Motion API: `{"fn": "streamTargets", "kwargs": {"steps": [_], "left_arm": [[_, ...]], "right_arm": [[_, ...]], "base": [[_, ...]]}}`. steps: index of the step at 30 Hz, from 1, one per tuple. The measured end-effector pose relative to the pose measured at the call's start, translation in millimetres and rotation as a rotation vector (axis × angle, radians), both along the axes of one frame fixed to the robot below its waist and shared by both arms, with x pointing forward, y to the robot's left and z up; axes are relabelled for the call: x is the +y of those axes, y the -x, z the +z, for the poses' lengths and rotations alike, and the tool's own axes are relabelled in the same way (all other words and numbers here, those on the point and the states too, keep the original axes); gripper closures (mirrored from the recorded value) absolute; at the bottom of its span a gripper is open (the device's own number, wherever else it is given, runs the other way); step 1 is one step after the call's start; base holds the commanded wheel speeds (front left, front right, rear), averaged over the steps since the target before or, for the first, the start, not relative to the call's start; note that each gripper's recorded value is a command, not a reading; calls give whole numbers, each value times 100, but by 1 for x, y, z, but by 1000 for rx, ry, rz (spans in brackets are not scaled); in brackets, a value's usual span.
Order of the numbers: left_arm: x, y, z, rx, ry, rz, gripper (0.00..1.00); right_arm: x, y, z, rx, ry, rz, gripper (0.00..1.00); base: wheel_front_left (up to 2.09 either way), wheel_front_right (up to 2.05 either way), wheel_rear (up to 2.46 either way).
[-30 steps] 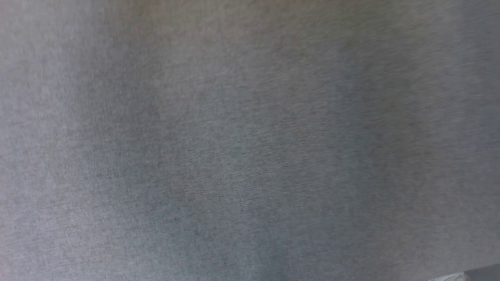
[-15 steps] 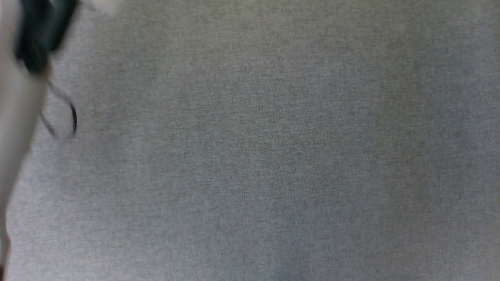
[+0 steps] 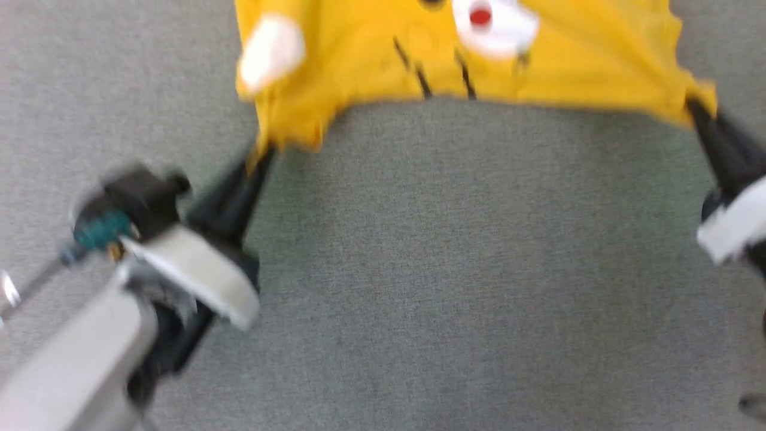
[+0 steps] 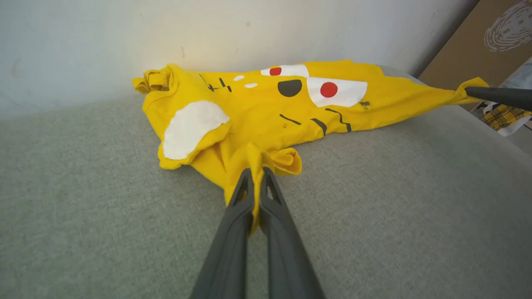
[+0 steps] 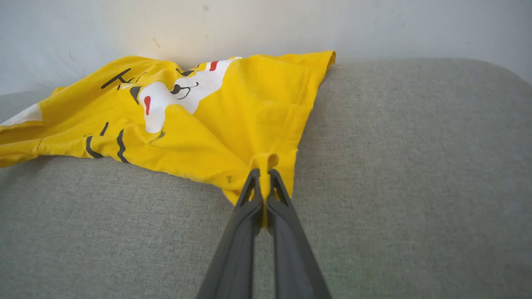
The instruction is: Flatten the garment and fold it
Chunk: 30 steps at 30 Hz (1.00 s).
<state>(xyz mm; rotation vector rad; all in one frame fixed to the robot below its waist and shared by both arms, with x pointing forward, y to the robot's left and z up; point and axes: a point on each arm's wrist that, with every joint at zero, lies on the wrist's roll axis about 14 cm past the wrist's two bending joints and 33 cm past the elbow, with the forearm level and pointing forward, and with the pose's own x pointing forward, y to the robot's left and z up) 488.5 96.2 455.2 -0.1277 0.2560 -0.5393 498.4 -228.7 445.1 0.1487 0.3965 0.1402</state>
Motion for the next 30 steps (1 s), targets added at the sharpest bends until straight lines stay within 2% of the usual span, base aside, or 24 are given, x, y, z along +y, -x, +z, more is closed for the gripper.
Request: {"fn": "streamTargets", "kwargs": {"steps": [3, 16, 22, 30], "left_arm": [[7, 30, -19, 109, -22, 20, 100], [17, 163, -65, 589, 33, 101, 100], [22, 207, -73, 738, 48, 122, 100], [25, 250, -74, 855, 66, 137, 100]], "right_arm": [[-4, 28, -8, 51, -12, -35, 100], [-25, 159, -58, 395, -25, -136, 100], [-22, 210, -78, 561, -23, -115, 100], [-21, 251, -85, 669, -19, -85, 100]], "base": [[0, 0, 0], [0, 0, 0], [0, 0, 0], [0, 0, 0]]}}
